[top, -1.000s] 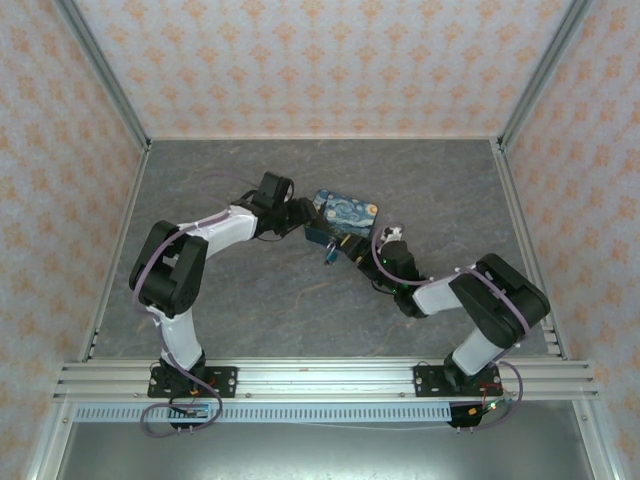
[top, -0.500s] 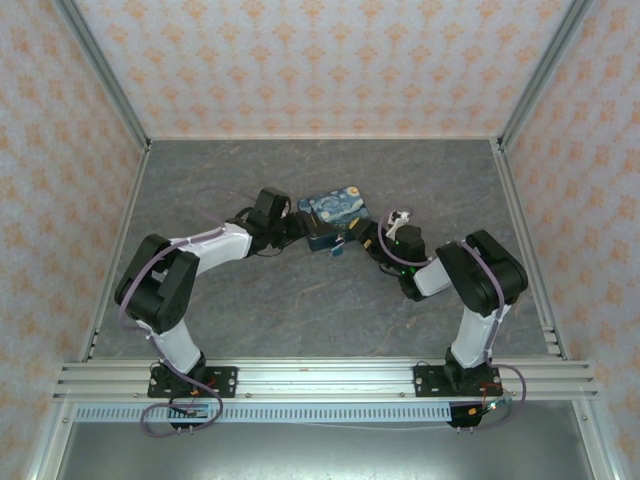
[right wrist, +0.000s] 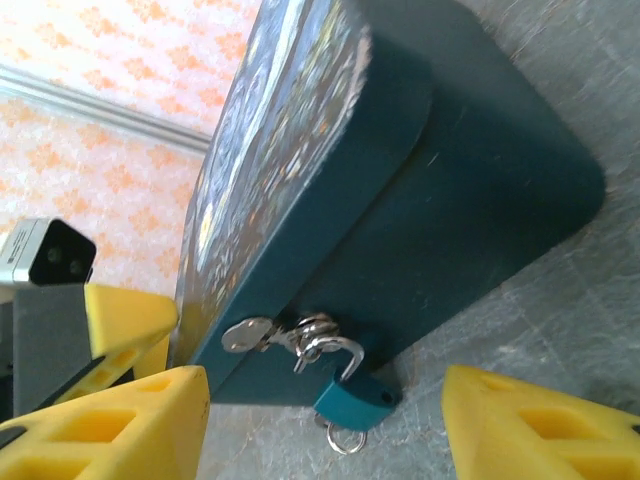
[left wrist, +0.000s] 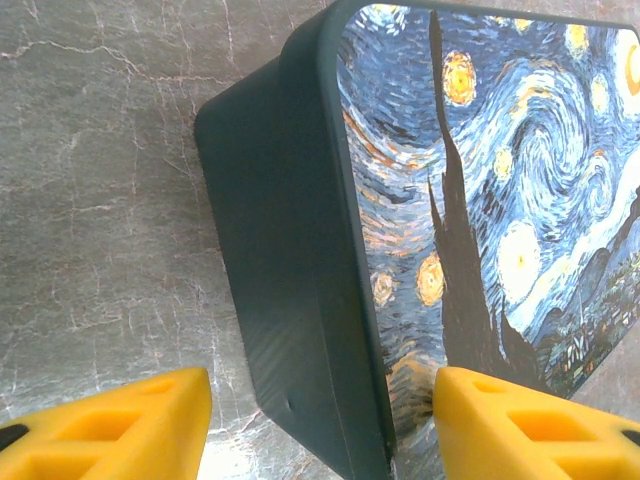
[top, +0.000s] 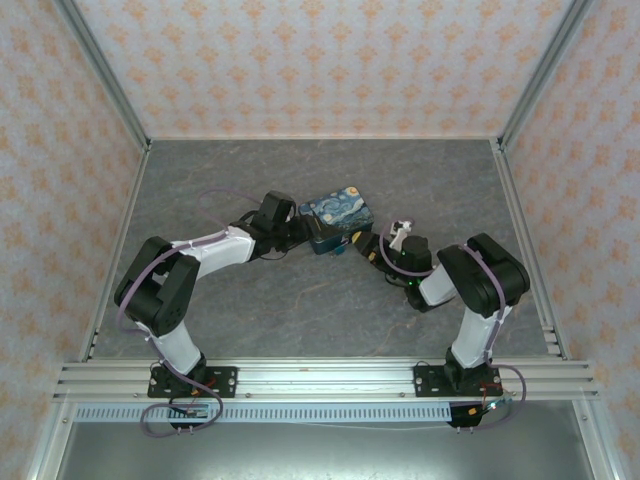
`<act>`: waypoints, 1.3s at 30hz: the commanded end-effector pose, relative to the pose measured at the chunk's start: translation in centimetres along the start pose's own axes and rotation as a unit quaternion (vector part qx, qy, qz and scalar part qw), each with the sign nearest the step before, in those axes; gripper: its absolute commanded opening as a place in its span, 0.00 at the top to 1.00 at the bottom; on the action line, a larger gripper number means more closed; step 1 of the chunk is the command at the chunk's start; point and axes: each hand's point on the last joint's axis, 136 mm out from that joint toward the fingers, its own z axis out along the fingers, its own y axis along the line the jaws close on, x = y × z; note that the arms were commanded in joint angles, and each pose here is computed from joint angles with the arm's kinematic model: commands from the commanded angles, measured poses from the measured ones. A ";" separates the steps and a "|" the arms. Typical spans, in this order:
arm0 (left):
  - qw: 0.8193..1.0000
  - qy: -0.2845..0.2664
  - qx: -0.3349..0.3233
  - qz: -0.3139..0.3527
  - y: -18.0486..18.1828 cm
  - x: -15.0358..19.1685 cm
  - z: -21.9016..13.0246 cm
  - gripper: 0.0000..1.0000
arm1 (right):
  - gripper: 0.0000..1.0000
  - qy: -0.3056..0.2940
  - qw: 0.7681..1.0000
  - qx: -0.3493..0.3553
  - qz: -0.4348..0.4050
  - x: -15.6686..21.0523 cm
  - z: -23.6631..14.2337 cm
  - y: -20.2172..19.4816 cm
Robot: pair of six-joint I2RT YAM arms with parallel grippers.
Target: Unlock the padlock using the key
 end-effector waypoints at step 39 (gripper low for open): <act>0.996 0.020 -0.087 0.001 4.0 1.8 -0.5 0.40 | 0.39 0.062 0.991 -0.070 -0.092 3.1 3.2 2.4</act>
